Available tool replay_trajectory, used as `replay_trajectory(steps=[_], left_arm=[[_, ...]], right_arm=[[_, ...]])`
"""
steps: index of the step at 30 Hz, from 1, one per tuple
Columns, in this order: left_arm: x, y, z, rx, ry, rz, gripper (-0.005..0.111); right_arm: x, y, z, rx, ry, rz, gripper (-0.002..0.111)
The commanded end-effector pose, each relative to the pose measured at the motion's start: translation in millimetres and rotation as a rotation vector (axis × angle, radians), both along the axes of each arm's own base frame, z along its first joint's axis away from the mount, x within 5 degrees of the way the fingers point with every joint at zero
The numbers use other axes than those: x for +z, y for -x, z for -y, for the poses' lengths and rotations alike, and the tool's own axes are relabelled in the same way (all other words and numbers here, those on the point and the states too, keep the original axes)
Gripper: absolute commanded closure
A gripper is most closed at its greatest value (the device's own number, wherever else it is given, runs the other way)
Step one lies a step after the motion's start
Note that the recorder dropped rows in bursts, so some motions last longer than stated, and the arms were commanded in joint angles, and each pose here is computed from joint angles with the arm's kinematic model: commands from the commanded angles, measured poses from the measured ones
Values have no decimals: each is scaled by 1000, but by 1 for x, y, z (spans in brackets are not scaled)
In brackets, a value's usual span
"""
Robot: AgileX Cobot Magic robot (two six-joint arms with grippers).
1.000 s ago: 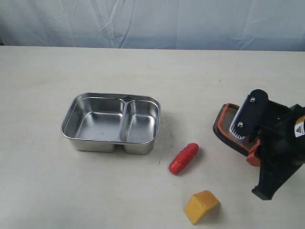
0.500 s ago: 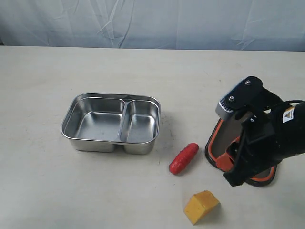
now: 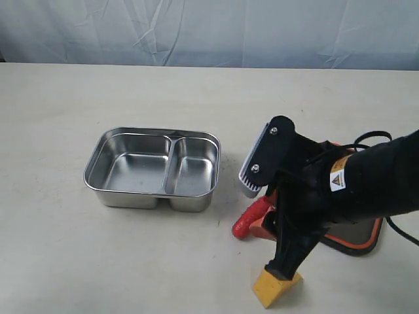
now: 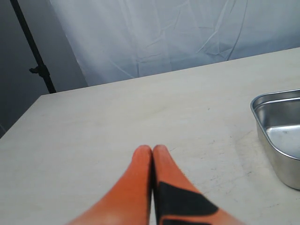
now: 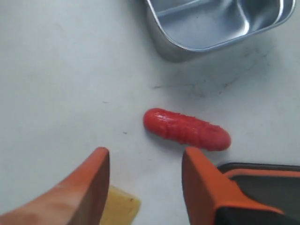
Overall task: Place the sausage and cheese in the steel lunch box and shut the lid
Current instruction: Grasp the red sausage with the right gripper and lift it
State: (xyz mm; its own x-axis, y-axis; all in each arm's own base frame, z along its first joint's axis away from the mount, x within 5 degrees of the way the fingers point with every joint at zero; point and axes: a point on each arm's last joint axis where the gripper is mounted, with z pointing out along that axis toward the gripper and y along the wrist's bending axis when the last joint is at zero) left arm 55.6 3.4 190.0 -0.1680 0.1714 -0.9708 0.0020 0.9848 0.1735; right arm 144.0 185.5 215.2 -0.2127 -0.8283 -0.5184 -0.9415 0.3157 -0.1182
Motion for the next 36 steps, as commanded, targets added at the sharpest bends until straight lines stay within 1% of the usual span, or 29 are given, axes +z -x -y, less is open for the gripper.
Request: replay_trajectory(steps=[1,5,11,15,23,28,31,36], left_arm=[[2,0,0,-7,-5,20,107],[2,0,0,-7,-5,20,107],[2,0,0,-7,-5,20,107],[2,0,0,-7,-5,20,107],[2,0,0,-7,-5,20,107],[2,0,0,-7,-5,20,107],[2,0,0,-7,-5,20,107],[2,0,0,-7,-5,20,107]], right_arm=[[-17,-14,-9,86,118,75,61],[-33,-27,-21,115,191,53,61],[-52,-45,-32,220,360,73,61],[-61,-53,-37,261,404,97,61],[-77,-64,-42,393,463,218,61],[-88,-69,-51,463,429,291,61],[-94,-70,-55,476,403,301,61],[-108,-69,-55,478,420,262,61]])
